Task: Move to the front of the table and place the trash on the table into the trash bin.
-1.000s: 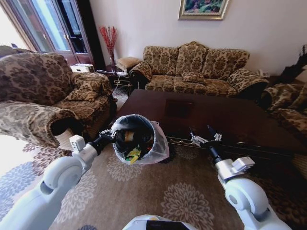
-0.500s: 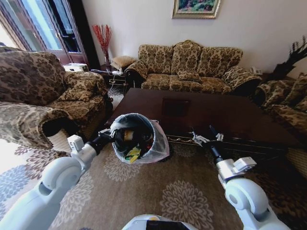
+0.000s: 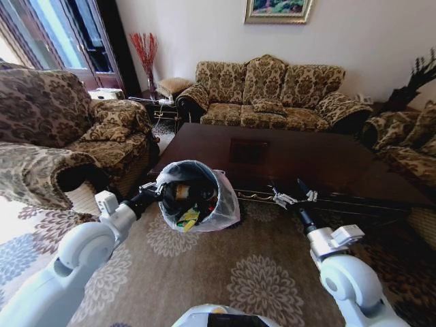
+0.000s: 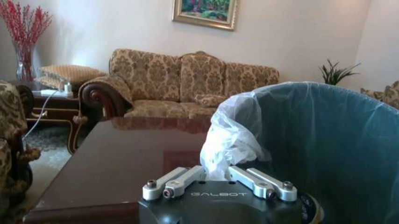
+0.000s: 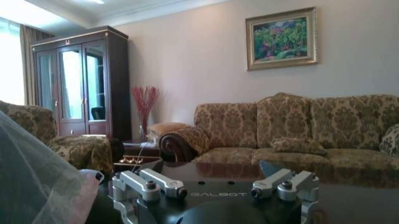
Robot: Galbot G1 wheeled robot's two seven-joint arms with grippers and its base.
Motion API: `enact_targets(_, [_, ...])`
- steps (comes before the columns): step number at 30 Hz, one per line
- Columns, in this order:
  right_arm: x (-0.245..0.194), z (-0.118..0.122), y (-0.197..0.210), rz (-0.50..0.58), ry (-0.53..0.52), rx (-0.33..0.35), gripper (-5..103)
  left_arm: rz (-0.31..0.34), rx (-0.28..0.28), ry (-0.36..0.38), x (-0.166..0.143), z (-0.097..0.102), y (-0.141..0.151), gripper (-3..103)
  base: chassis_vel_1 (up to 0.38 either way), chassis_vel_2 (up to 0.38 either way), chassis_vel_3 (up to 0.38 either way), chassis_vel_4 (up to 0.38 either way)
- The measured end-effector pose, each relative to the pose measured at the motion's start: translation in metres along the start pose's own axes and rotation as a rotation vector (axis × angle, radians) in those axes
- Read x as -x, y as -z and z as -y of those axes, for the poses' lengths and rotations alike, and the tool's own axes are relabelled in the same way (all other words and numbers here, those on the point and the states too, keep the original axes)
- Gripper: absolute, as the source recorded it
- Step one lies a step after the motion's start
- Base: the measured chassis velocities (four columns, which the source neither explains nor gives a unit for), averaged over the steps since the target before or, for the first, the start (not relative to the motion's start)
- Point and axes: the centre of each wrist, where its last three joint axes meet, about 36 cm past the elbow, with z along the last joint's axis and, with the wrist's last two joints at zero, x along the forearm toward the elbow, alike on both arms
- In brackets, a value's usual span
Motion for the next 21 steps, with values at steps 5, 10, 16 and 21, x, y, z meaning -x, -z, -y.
enact_targets(5, [0.0001,0.0005,-0.0009,-0.001,0.002,0.000,100,-0.002,-0.003,0.000,0.0004,-0.0009,-0.0002,2,0.056,-0.077,-0.072,0.065])
enact_targets(10, [-0.0006,0.0009,-0.0016,-0.003,0.001,0.001,100,-0.002,-0.004,-0.001,0.0008,-0.0012,-0.0001,2,0.117,-0.113,-0.110,0.124])
enact_targets(16, [-0.0005,0.0014,-0.0034,0.008,-0.001,0.004,100,-0.003,-0.005,-0.002,0.0011,-0.0010,-0.0004,2,0.133,-0.129,-0.129,0.123])
enact_targets(21, [-0.0001,0.0016,-0.0052,0.014,-0.004,0.009,100,-0.007,-0.011,0.001,0.0009,-0.0019,-0.0022,2,0.054,-0.052,-0.047,0.044])
